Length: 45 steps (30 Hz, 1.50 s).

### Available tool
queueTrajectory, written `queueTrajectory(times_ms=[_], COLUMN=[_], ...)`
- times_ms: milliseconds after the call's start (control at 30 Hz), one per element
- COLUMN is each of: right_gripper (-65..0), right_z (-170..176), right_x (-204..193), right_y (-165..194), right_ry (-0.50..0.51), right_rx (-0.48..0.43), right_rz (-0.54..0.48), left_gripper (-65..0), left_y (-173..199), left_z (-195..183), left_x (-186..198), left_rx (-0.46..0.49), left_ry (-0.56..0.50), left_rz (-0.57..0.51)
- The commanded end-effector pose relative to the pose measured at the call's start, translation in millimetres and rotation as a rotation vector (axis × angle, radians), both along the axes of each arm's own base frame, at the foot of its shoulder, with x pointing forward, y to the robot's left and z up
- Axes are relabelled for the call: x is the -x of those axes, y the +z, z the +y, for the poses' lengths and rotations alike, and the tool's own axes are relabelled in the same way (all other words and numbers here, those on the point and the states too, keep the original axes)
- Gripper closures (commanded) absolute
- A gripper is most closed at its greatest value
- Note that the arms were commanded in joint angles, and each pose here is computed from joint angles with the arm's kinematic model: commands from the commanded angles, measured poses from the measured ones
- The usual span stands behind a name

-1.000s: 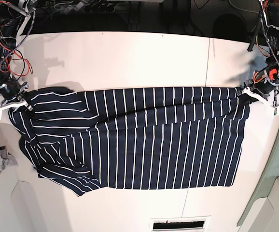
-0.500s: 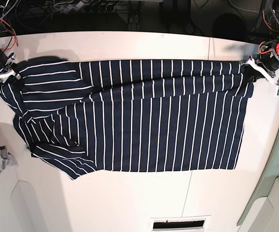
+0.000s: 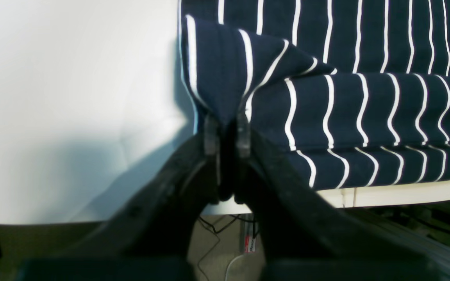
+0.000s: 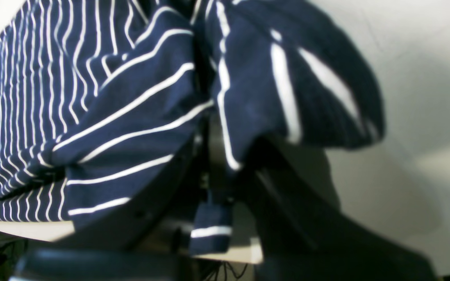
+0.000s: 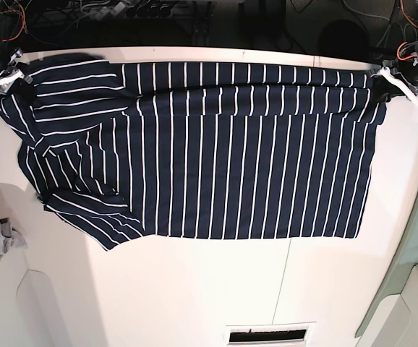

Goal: Layout the t-shirt on the table in an organized manner, then fold the t-shirt properly
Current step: 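Lower the folded edge onto the shirt and release both grippers, then grasp the hem corners of the shirt with both grippers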

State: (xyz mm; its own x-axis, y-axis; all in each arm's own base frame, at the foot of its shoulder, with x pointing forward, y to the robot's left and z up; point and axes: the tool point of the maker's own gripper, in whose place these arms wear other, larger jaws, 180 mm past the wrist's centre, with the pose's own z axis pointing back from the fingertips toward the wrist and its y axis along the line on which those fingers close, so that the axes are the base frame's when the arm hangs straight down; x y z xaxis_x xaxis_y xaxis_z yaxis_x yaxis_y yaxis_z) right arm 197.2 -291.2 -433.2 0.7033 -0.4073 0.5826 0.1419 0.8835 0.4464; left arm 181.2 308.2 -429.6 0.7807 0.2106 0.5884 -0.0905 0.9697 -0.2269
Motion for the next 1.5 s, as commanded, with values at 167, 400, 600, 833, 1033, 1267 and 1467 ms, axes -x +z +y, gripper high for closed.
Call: queueTrajectory(times_ms=[167,400,600,833,1033,1267,1467], right_gripper=[-24.5,-24.5,-24.5,-24.5,-26.9,-38.2,-38.2], right_z=[-21.0,-60.9,-83.8,-80.2,-41.0,10.6,42.6], right_x=[-7.6,-22.7,-62.6,-116.8,-173.2,-209.2,-208.1], right_y=[17.3,67.8,105.2,128.0,105.2,62.7,31.5], right_ry=[-0.027,-0.085,-0.091,-0.091,0.005,0.129,0.168], right_rx=[0.054,0.161,0.243,0.265,0.227,0.226,0.219], right_rz=[-0.047,-0.173,-0.264,-0.367,-0.359,-0.276,-0.238], left_gripper=[-19.0,-25.8,-25.8,-25.8,-25.8,-25.8,-25.8], left_y=[20.3,62.6,89.1,99.9,82.8,61.5,49.7], left_z=[7.0,6.8,3.8,5.2,-10.6,-9.0,5.0], left_x=[-14.5,-36.0,-53.6,-69.8,-98.1,-144.2,-186.9], left_rx=[-0.011,-0.024,-0.066,-0.084,-0.120,-0.164,-0.172], left_ry=[-0.019,-0.117,-0.165,-0.162,-0.238,-0.221,-0.182], left_rz=[-0.078,-0.162,-0.238,-0.296,-0.269,-0.254,-0.247])
